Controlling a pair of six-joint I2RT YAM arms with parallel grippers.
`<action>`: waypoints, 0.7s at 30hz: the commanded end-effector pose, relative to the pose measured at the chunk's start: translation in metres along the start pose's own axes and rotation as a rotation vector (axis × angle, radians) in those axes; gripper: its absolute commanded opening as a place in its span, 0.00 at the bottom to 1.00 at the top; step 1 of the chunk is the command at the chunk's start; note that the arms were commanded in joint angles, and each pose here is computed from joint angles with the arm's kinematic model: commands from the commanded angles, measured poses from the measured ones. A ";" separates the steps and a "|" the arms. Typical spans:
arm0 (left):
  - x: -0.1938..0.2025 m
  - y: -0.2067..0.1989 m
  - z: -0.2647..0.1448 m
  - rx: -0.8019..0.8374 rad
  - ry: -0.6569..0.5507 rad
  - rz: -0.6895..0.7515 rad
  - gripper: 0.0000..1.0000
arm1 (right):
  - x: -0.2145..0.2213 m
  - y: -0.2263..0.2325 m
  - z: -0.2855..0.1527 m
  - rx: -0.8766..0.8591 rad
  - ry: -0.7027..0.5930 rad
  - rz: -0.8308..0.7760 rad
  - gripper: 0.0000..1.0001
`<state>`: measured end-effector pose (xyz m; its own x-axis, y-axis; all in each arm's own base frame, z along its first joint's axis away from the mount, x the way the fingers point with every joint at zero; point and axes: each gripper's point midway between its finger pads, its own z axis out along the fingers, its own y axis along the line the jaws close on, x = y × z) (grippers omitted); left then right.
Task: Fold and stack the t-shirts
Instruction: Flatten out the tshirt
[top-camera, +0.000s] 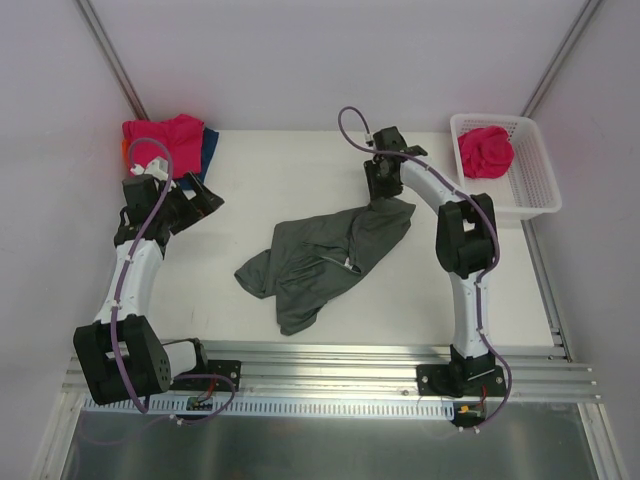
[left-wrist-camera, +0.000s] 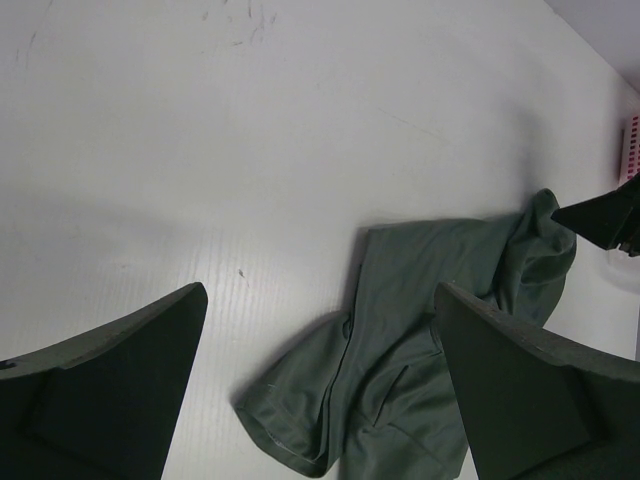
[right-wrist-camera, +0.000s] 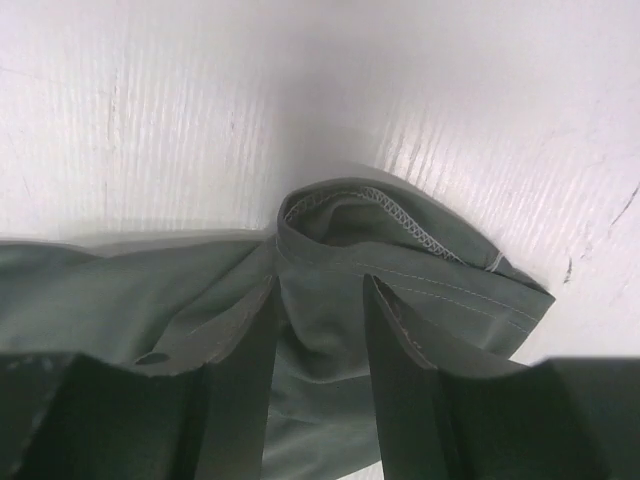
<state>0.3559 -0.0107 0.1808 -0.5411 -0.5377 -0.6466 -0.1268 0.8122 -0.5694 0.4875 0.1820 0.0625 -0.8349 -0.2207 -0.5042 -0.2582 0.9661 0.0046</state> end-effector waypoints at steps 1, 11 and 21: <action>-0.010 -0.008 -0.005 0.027 -0.034 0.011 0.99 | -0.002 0.002 -0.019 -0.005 -0.017 -0.026 0.43; -0.002 -0.005 -0.005 0.026 -0.028 -0.011 0.99 | 0.049 0.040 -0.054 -0.069 0.063 -0.050 0.41; 0.004 -0.004 -0.008 0.033 -0.032 -0.020 0.99 | 0.066 0.068 -0.071 -0.093 0.073 -0.100 0.42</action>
<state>0.3476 -0.0131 0.1699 -0.5490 -0.5551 -0.6249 -0.1465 0.7999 -0.5819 0.3818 0.2228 0.0687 -0.8426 -0.3512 -0.4083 -0.3974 0.9171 0.0312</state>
